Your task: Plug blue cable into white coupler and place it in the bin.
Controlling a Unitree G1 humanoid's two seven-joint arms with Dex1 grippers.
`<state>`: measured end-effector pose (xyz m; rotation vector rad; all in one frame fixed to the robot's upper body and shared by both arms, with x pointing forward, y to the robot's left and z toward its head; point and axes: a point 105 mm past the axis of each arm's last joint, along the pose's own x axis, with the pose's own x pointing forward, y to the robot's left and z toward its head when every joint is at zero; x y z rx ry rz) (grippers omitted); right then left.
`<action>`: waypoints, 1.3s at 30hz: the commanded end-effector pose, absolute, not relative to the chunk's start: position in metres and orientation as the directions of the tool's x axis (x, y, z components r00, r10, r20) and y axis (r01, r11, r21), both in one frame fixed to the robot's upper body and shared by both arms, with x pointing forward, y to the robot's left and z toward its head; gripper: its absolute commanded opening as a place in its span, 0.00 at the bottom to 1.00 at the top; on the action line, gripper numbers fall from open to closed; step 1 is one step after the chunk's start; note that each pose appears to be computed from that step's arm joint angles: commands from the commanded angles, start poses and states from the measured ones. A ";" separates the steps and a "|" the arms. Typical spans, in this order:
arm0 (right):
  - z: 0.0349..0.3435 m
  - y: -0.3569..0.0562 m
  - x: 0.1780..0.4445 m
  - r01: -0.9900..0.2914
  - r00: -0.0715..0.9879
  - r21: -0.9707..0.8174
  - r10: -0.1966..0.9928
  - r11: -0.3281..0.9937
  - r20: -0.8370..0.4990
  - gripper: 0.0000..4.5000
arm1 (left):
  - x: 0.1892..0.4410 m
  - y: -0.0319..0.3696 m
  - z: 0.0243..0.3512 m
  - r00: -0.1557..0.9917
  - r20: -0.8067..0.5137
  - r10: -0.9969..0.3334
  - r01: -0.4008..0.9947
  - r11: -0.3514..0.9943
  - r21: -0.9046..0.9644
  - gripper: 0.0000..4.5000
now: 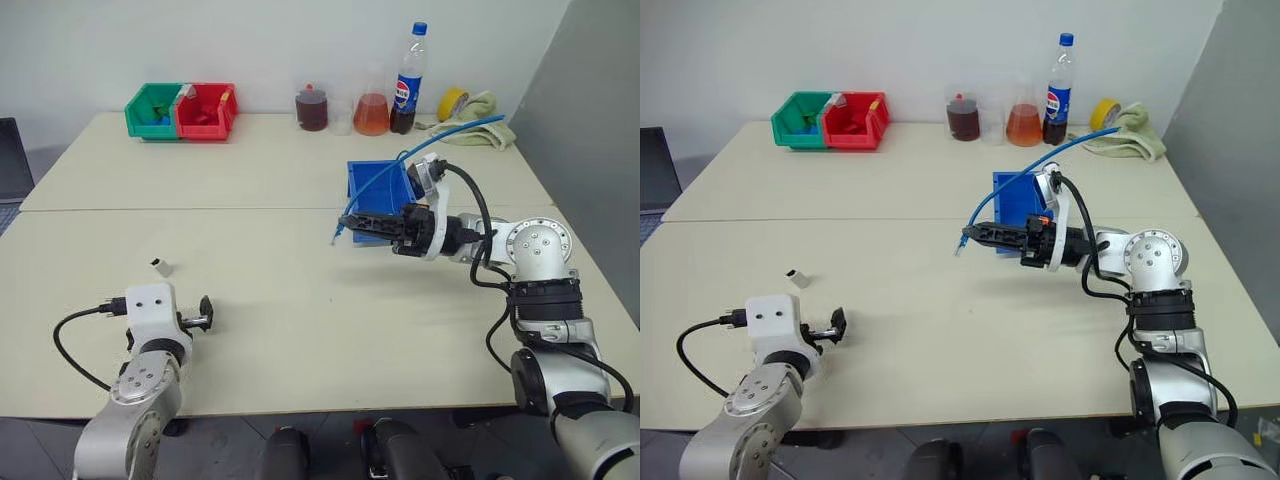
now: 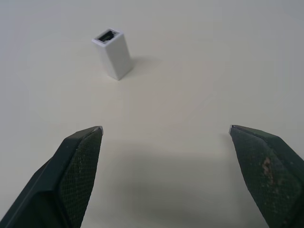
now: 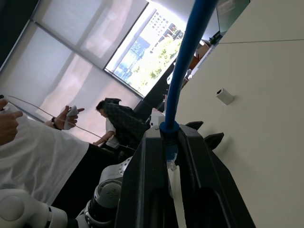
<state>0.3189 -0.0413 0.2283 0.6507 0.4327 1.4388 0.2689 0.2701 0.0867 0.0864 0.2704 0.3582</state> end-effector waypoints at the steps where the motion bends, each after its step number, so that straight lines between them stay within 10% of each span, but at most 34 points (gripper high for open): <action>1: 0.240 -0.040 0.316 -0.795 0.071 0.607 0.989 -0.023 0.130 0.02 | 0.276 0.277 0.092 0.880 -0.199 0.432 -0.405 0.900 0.161 0.99; 16: 0.241 -0.044 0.316 -0.808 0.092 0.589 0.989 0.008 0.113 0.02 | 0.291 0.308 0.097 0.850 -0.248 0.465 -0.440 0.885 0.154 0.99; 39: 0.238 -0.046 0.319 -0.813 0.136 0.580 0.985 0.050 0.105 0.02 | 0.327 0.343 0.099 0.904 -0.395 0.163 -0.123 0.985 0.125 0.99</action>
